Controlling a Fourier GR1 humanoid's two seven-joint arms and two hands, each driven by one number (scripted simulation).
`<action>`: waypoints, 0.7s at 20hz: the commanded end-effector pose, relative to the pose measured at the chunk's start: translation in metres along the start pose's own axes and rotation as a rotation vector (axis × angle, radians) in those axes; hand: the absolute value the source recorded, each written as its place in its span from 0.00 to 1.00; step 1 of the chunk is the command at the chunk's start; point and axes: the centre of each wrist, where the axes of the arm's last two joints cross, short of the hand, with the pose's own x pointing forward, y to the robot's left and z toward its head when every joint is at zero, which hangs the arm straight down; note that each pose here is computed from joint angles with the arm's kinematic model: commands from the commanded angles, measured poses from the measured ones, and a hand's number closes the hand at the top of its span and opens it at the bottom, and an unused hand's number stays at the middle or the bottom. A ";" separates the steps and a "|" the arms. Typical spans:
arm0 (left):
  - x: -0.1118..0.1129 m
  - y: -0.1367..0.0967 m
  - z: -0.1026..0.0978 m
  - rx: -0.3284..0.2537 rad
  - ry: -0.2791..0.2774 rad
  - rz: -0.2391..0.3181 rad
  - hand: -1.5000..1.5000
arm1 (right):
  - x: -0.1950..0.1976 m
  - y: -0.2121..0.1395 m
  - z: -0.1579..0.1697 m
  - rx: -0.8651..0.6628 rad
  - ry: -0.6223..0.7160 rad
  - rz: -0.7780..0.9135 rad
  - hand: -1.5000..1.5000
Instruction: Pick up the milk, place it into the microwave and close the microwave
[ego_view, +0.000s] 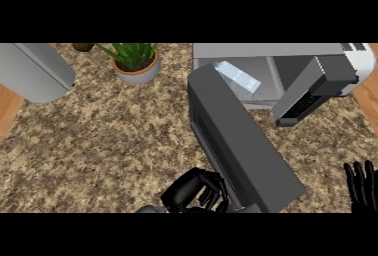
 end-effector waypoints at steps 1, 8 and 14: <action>-0.001 -0.013 -0.022 -0.025 0.019 -0.026 1.00 | 0.018 0.018 -0.011 0.073 -0.031 -0.054 0.00; 0.018 -0.015 -0.047 0.024 -0.003 -0.067 1.00 | 0.036 0.011 -0.010 0.130 -0.032 -0.059 0.00; 0.032 0.001 -0.067 0.147 -0.014 -0.080 1.00 | 0.056 0.008 -0.030 0.224 -0.054 -0.037 0.00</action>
